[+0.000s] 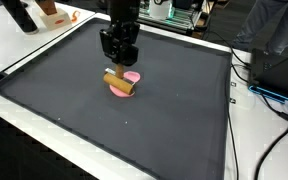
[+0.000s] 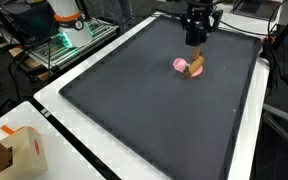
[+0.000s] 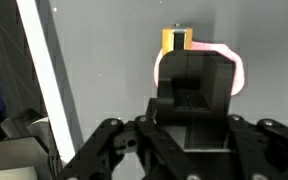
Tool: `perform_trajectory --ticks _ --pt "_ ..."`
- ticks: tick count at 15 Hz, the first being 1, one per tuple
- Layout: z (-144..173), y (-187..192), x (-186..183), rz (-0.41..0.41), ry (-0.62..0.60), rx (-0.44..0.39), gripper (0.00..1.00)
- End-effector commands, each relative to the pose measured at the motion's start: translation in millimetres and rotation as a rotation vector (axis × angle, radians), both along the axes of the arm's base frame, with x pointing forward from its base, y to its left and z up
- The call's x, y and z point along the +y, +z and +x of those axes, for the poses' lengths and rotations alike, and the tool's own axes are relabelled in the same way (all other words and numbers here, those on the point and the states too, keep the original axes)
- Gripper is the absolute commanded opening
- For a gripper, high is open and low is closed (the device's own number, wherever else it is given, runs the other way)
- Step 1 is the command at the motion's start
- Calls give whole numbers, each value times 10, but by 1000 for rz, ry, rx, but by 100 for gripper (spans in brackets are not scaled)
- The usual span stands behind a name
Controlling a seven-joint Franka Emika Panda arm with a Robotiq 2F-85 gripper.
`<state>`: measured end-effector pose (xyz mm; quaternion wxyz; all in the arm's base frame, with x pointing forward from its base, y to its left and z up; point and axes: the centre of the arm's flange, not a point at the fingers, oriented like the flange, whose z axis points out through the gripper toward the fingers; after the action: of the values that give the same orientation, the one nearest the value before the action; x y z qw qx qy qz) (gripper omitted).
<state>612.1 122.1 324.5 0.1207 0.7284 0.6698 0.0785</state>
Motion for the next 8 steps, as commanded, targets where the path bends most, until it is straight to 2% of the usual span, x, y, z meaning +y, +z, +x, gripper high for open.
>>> perform_trajectory --ticks 1,6,8 --pt "2 -278 -52 32 -18 -28 24" --pt "-32 -283 -101 -25 -11 90 24" --pt "-66 -264 -104 -32 9 166 24"
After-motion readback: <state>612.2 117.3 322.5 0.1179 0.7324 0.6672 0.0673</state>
